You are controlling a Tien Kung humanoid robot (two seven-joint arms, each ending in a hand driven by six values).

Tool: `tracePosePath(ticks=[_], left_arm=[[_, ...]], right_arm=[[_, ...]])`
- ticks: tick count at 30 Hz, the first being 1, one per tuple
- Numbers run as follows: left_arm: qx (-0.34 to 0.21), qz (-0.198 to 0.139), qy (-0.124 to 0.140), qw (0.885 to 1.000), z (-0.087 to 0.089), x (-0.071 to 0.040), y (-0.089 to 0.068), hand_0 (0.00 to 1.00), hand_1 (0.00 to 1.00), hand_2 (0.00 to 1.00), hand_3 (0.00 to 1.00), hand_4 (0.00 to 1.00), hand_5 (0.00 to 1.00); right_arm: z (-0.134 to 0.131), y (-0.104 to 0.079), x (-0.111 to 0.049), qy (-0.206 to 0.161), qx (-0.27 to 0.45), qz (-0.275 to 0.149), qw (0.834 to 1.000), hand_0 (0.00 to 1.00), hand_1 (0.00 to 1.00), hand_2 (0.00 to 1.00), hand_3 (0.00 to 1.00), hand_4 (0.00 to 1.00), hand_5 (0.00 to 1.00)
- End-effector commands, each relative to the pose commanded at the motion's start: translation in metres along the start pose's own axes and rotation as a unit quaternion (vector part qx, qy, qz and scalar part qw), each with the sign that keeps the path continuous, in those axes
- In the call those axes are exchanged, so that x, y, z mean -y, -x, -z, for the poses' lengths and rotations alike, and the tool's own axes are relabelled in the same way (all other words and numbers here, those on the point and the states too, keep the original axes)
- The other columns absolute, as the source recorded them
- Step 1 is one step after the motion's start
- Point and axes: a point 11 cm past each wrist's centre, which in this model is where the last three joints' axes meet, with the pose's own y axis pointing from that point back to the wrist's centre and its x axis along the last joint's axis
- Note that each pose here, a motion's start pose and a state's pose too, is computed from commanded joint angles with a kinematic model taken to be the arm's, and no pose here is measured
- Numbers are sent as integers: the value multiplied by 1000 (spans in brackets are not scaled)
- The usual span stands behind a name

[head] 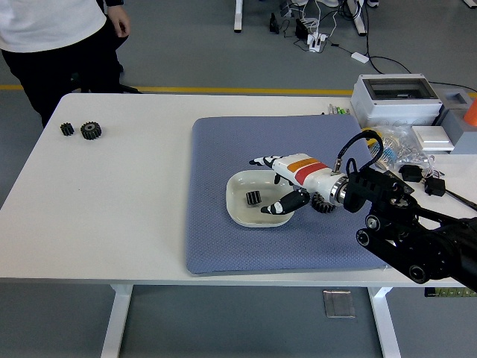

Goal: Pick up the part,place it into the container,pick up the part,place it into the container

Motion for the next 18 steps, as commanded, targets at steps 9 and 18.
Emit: tracePosePath(ticks=[9,18], left_arm=[[-3,0,-1,1000,1,0,0,605,568,649,558,652,572],[-2,0,-4,1000,4,0,0,604,567,649,558,652,571]], right_arm=[[-34,-27,-17,42,-11,-22,999,346,553,850,913,998,345],[-85,-33,-48,109,-28,8,994,374,563,826,857,998,335]])
